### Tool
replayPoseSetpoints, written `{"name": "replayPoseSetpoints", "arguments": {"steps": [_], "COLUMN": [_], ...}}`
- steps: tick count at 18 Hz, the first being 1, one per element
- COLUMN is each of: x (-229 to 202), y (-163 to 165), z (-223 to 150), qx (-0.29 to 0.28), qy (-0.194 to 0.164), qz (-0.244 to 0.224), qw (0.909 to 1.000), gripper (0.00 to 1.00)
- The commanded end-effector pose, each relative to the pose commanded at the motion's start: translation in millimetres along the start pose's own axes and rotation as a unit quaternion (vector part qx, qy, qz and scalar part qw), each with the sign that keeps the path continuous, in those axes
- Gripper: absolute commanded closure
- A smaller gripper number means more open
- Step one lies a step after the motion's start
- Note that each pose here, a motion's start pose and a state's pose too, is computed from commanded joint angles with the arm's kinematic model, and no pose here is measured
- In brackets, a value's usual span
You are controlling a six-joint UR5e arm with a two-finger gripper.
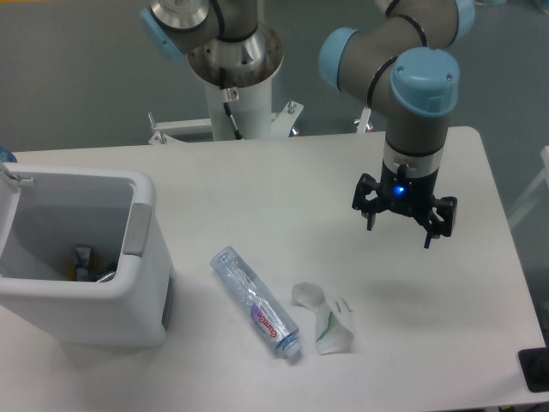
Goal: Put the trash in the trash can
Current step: 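Move the gripper down over the crumpled white-and-green wrapper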
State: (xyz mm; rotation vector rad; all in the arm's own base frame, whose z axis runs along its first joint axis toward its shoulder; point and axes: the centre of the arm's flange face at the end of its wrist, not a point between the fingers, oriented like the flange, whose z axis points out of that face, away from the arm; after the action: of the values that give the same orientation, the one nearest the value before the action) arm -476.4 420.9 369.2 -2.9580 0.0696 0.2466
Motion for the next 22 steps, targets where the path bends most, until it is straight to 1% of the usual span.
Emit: {"name": "replayPoseSetpoints", "arguments": {"steps": [6,8,9,10,12,14,16,20,22], "x": [8,16,19,25,36,44,56,82,88], "y": [0,2,4,6,6,0,-13,-38,-47], "z": [3,15,20,27,36,44,63,83,98], "qx": [0.001,0.002,0.008,0.010,0.016,0.016,0.010,0.003,-0.003], "qy": [0.006,0.008,0.000,-0.004,-0.011,-0.007,0.009,0.029,0.038], "qz": [0.001,0.004,0.004,-0.002,-0.030,-0.052,-0.054,-0.094,-0.100], "qw": [1.0000,1.0000,1.0000,0.9999,0.9994,0.9985,0.9985,0.9951,0.9942], "gripper": [0.00,0.00,0.00,0.00,0.00,0.00,0.00,0.00,0.00]}}
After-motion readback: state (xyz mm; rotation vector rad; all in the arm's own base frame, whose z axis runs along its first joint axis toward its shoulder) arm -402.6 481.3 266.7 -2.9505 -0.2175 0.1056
